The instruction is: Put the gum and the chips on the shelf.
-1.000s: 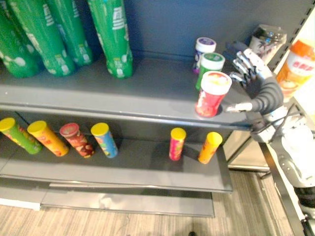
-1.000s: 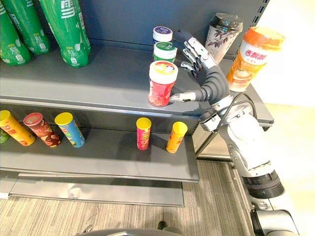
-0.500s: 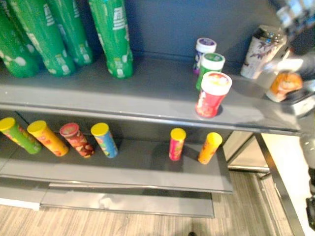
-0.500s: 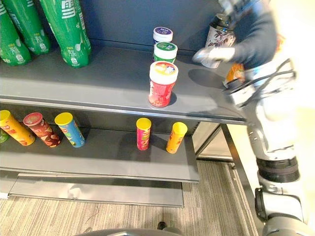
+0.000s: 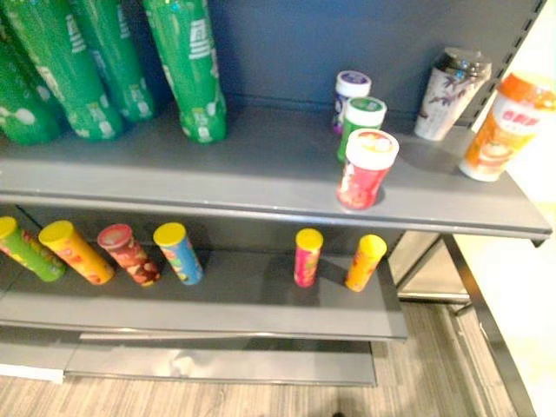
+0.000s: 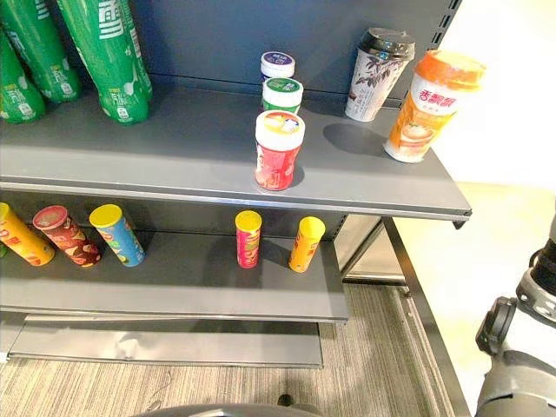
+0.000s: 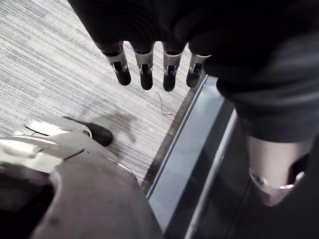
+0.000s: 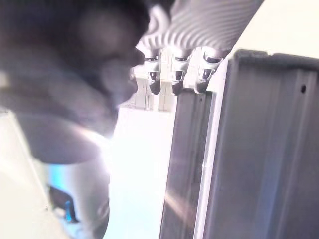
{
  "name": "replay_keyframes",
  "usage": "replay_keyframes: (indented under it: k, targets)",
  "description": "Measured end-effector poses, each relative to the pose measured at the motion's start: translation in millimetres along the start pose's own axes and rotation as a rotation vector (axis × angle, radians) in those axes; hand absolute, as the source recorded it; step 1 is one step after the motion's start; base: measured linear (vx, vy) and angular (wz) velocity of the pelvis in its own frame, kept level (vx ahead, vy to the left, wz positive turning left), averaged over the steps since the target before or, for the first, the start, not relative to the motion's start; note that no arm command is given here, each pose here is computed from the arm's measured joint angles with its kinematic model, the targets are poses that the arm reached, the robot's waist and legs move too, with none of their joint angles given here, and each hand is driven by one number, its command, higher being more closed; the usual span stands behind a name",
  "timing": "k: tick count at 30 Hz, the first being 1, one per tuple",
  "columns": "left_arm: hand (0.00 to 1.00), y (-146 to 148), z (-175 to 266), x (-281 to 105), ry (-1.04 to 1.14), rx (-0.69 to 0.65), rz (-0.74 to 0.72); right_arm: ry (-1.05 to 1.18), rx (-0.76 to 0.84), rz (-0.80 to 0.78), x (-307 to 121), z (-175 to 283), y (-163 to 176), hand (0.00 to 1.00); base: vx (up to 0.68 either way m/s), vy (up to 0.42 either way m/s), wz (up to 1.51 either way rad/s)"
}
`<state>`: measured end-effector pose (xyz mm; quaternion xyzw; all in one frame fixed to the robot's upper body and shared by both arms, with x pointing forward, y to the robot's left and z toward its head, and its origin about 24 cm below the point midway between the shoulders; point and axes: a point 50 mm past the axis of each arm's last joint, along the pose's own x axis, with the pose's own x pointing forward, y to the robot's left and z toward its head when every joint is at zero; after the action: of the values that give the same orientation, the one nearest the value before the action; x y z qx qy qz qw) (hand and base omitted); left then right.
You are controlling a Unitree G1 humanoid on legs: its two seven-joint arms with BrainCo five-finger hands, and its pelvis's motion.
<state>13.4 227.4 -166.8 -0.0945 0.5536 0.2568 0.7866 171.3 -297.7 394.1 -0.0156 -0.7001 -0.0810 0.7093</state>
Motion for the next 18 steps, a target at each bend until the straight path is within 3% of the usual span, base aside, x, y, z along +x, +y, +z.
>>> replay_keyframes:
  k: [4, 12, 18]
  targets:
    - [0.00, 2, -6, -2, 0.013, -0.001, 0.013, 0.096, -0.090, -0.083, -26, -2, -27, 0.00, 0.00, 0.003, -0.02]
    - [0.00, 6, -14, -4, 0.033, -0.004, 0.027, 0.493, -0.261, -0.233, -129, 4, -71, 0.00, 0.00, 0.005, -0.09]
    - [0.00, 6, -13, -4, 0.029, -0.021, 0.032, 0.679, -0.279, -0.208, -172, 15, -69, 0.00, 0.00, 0.005, -0.12]
